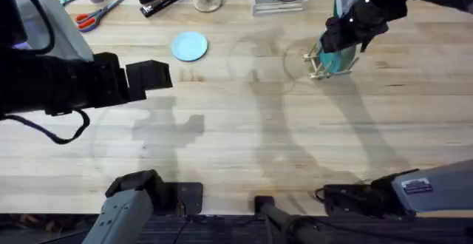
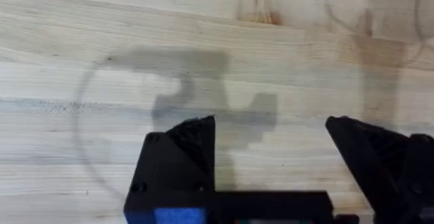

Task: Pick up the plates from the table one by one and place each into a slot on the dish rack.

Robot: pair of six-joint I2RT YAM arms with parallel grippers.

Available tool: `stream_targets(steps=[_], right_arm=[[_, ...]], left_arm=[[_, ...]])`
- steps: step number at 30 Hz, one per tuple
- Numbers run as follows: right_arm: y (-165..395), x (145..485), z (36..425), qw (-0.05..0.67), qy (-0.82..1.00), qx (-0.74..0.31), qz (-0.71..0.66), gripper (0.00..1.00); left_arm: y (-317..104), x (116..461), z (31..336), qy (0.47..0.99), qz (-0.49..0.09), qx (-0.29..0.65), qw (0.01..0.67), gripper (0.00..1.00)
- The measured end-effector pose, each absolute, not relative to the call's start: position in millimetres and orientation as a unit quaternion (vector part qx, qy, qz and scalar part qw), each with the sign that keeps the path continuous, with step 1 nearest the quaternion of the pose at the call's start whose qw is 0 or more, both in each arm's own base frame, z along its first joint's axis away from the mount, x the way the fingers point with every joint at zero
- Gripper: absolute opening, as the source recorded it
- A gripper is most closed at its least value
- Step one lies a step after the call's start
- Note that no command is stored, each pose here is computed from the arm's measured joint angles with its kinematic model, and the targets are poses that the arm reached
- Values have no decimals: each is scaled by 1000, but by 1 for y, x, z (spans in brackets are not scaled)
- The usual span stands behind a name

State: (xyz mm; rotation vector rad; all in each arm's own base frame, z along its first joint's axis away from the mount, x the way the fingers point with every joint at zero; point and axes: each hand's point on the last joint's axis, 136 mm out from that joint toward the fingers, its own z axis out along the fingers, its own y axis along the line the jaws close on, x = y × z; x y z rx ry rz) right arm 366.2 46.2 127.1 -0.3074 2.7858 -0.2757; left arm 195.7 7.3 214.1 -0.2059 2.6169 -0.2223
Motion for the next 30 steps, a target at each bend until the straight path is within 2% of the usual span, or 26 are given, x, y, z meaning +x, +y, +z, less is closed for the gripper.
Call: stream_targets(steps=[5, 14, 23, 30], right_arm=[[46, 366, 138, 178, 974, -106, -95, 192], [28, 362, 197, 254, 954, -83, -133, 314], [14, 351, 218, 271, 946, -69, -166, 400], [7, 328, 250, 305, 936, -60, -164, 548]], left_arm=[[7, 196, 214, 962, -82, -76, 251, 995], [7, 196, 214, 962, -82, -76, 251, 994], [7, 196, 214, 962, -82, -76, 251, 993], [7, 196, 214, 962, -82, -76, 251, 994]])
